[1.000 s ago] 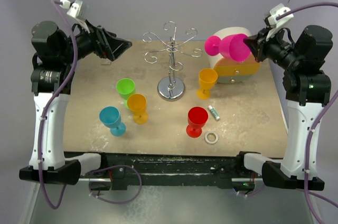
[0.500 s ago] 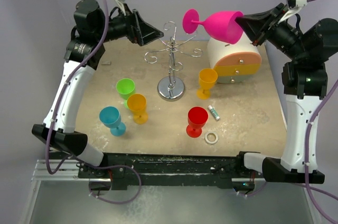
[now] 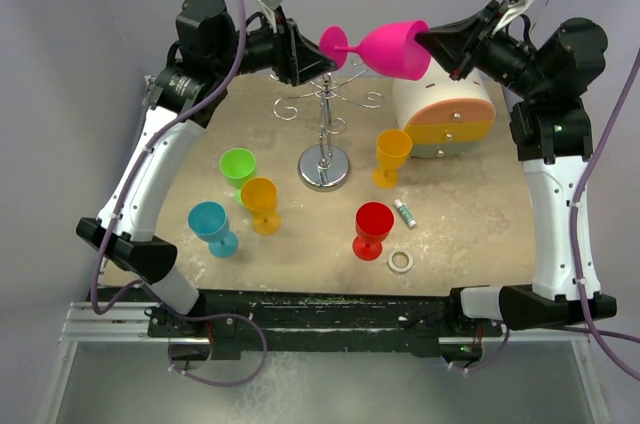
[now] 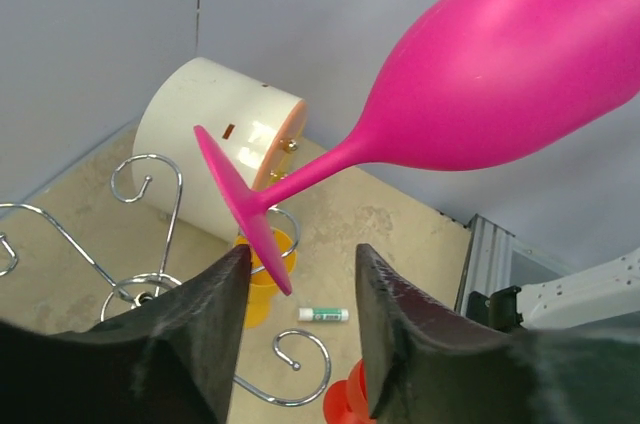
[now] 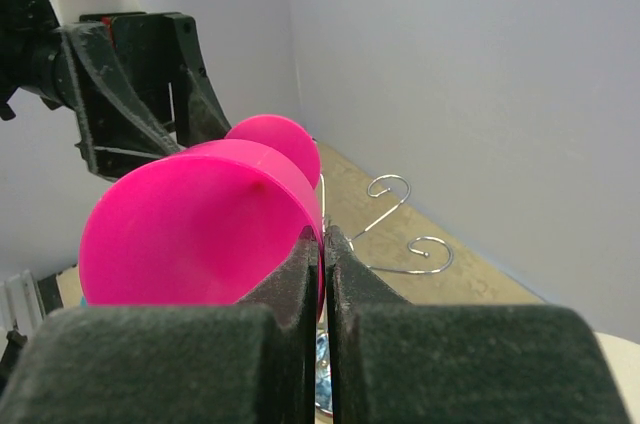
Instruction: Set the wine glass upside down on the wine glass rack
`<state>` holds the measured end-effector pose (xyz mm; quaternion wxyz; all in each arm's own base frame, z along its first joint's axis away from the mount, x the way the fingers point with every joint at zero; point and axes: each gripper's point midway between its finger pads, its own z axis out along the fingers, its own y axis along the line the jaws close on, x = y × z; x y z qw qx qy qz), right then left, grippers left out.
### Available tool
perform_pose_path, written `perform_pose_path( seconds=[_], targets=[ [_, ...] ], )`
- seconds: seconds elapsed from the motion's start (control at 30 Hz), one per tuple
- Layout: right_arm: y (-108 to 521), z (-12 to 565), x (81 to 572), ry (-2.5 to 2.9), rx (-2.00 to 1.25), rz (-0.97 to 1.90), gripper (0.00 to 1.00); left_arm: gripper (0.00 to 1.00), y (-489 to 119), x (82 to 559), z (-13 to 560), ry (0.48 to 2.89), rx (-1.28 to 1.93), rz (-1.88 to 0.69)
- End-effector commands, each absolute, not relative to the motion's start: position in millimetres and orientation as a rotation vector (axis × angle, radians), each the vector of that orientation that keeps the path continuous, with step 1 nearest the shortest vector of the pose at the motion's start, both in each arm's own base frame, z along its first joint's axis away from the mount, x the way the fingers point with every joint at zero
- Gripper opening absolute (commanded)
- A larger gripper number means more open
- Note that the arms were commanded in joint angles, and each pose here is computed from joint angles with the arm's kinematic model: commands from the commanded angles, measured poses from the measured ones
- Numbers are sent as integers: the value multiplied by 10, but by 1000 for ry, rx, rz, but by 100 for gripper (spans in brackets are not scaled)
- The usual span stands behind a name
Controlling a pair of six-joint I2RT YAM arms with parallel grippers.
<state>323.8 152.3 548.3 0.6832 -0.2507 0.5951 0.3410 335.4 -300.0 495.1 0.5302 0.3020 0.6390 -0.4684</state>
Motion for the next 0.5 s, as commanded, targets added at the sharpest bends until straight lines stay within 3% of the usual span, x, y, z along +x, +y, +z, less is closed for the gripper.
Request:
perform_pose_path(
  seconds=[0.0, 0.07, 0.23, 0.47],
  targets=[
    [1514, 5736, 3130, 1244, -586, 715, 0, 43, -3012, 3440, 5052, 1484, 716, -1064],
    [1510, 5731, 3134, 1244, -586, 710, 0, 34, -3013, 3459, 5042, 1490, 707, -1056],
    [1520, 5700, 3135, 1249, -590, 705, 0, 28, -3001, 3490, 5050, 1492, 691, -1040],
    [1509, 5658, 3145, 1254, -589, 687, 0, 9, -2982, 3483, 5055, 1489, 691, -1028]
  ],
)
